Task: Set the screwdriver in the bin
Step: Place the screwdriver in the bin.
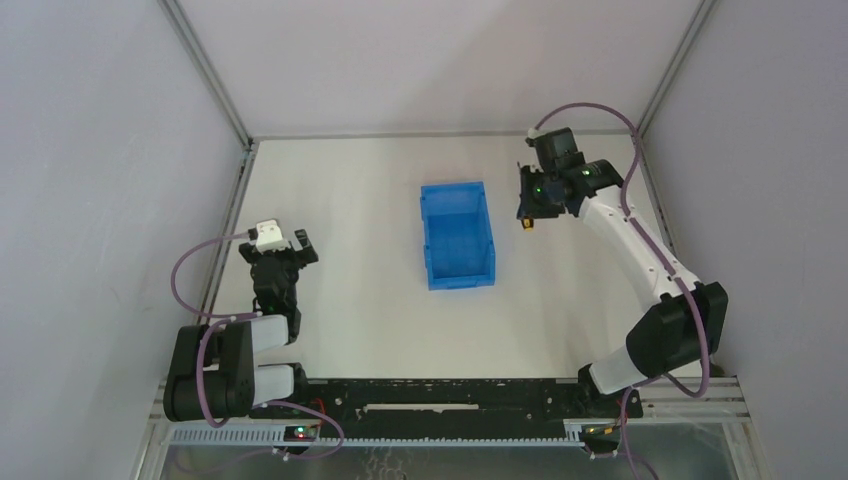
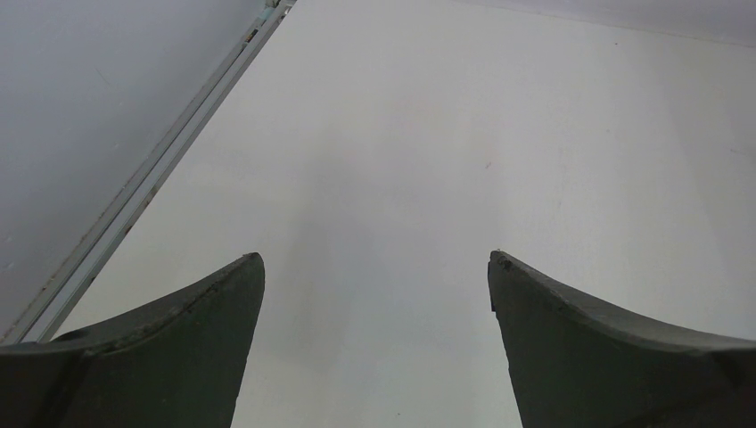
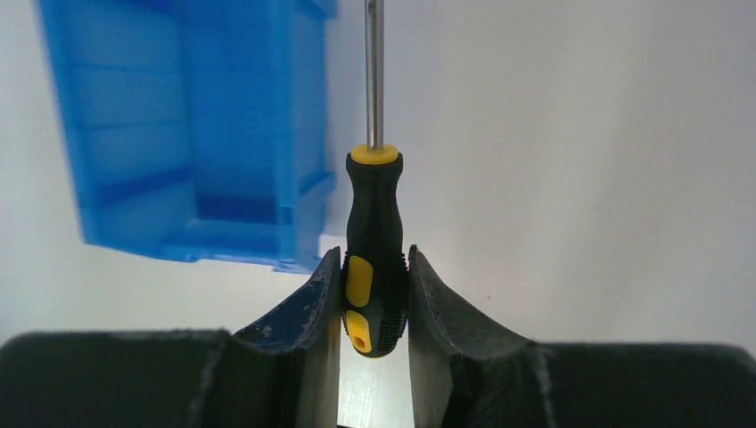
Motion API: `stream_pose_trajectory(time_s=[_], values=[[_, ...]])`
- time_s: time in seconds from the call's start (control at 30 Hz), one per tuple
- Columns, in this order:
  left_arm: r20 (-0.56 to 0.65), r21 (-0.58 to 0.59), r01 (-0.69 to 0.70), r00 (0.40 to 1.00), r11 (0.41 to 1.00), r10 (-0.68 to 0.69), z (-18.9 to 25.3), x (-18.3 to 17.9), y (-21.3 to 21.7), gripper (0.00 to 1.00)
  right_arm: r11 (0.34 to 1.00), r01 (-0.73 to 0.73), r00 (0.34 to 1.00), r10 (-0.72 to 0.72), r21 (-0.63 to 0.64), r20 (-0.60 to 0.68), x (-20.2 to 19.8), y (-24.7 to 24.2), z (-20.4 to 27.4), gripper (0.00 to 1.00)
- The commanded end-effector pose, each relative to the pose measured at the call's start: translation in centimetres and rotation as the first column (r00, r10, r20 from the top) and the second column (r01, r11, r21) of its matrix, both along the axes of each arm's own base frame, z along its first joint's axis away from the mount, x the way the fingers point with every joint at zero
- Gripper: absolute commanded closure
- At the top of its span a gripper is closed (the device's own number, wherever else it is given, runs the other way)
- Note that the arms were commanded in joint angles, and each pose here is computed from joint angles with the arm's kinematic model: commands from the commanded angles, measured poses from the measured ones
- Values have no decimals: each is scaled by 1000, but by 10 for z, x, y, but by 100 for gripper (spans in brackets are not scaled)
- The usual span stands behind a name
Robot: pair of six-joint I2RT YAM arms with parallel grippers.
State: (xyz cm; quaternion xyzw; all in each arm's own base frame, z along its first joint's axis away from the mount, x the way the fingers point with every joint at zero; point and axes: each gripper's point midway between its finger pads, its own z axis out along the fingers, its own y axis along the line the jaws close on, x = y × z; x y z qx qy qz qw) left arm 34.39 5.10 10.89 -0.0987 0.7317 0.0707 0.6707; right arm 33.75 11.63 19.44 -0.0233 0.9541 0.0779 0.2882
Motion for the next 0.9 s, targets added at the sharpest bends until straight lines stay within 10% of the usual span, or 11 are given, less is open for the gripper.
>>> stream_pose_trajectory(time_s=[0.0, 0.87], values=[[73, 22, -4, 997, 1000, 2, 25, 10, 1, 0, 1000, -21, 997, 20, 18, 79, 12, 29, 31, 99], [74, 21, -4, 997, 1000, 2, 25, 10, 1, 0, 965, -261, 960, 259, 2, 108, 28, 173, 33, 98]])
